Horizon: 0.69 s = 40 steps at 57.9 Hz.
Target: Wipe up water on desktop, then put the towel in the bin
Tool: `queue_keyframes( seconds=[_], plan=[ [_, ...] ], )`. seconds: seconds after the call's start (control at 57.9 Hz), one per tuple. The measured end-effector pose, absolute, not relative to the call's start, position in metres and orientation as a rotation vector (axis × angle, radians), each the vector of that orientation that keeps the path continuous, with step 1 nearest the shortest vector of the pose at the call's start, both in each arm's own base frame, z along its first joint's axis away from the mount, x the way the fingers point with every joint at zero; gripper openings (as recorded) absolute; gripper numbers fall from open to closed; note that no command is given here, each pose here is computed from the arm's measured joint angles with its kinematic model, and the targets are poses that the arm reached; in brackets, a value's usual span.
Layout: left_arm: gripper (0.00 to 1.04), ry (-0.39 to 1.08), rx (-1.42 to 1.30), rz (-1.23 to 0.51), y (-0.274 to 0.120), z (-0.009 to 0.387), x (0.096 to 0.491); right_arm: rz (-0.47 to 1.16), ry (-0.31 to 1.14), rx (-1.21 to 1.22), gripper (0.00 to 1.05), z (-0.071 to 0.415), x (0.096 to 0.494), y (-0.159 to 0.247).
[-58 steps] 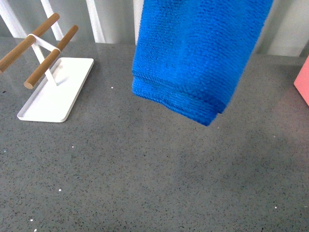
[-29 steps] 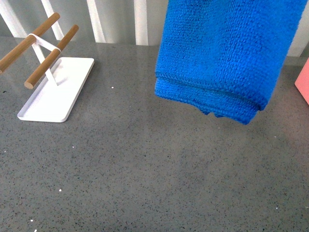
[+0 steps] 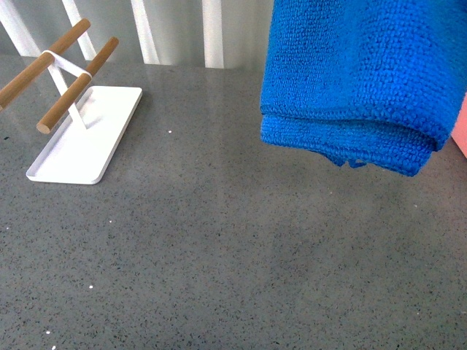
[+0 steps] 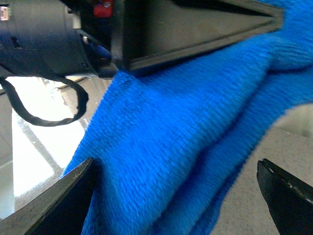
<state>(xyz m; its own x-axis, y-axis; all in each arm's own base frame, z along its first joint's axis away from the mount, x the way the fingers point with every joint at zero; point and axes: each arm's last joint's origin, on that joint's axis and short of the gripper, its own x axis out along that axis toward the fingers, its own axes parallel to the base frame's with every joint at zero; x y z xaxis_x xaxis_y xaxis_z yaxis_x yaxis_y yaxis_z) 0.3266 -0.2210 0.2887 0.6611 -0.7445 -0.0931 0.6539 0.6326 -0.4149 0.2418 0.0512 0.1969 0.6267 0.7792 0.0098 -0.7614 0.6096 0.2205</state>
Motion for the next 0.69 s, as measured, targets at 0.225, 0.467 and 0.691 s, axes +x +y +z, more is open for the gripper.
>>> queue_keyframes(
  seconds=[0.225, 0.467, 0.691],
  plan=[
    [0.07, 0.275, -0.388, -0.814, -0.221, 0.289, 0.327, 0.972, 0.041, 0.206, 0.98, 0.205, 0.251, 0.072],
    [0.07, 0.279, -0.4, -0.808, -0.22, 0.288, 0.328, 0.96, 0.013, 0.217, 0.67, 0.213, 0.258, 0.085],
    [0.07, 0.283, -0.413, -0.801, -0.218, 0.287, 0.329, 0.93, 0.009, 0.235, 0.35, 0.214, 0.26, 0.078]
  ],
)
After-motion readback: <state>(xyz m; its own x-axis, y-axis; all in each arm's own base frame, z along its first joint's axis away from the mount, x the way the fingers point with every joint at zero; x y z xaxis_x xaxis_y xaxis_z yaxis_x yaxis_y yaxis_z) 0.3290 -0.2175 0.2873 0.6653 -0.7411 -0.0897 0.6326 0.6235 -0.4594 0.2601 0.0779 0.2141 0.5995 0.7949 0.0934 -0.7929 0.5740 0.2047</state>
